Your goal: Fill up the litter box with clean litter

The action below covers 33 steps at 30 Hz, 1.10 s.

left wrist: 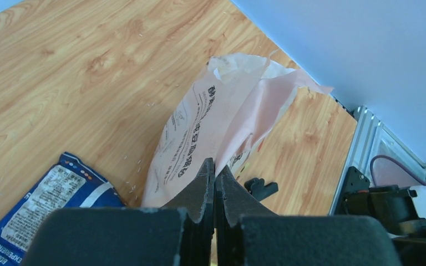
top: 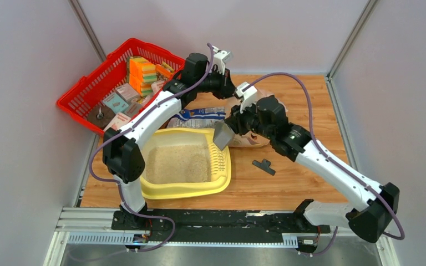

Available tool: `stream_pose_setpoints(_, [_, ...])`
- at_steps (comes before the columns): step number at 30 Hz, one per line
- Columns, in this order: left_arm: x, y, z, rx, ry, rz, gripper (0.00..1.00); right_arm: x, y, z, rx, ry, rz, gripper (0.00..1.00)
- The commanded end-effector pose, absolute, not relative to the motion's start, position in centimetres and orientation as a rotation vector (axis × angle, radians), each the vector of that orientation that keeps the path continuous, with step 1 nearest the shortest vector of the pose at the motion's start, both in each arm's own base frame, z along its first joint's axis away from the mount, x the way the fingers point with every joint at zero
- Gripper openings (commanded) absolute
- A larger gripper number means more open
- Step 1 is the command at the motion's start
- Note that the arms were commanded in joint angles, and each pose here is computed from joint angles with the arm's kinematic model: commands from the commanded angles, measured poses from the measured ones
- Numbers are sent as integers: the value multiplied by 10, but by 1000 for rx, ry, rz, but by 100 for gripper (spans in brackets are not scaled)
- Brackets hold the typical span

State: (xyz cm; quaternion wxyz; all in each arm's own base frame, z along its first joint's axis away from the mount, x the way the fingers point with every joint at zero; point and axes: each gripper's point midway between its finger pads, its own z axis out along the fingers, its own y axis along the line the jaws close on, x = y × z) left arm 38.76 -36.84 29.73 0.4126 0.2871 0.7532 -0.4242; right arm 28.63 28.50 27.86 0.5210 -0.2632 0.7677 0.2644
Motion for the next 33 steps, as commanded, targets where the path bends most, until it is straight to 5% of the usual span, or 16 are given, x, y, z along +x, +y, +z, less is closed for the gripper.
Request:
stream_pose_setpoints(1, [385, -365, 352, 736, 1732, -1074, 0, 259, 254, 369, -747, 1643, 597, 0])
stream_pose_setpoints(9, [371, -364, 351, 760, 1723, -1125, 0, 273, 113, 442, -371, 1699, 389, 0])
stream_pose_setpoints(15, [358, -362, 358, 829, 1677, -1132, 0, 316, 71, 426, -247, 1734, 281, 0])
stream_pose_setpoints(23, [335, -355, 346, 923, 1635, -1146, 0, 370, 65, 384, -262, 1793, 332, 0])
stream_pose_setpoints(33, [334, -356, 342, 949, 1628, -1149, 0, 381, 107, 305, -519, 1874, 574, 0])
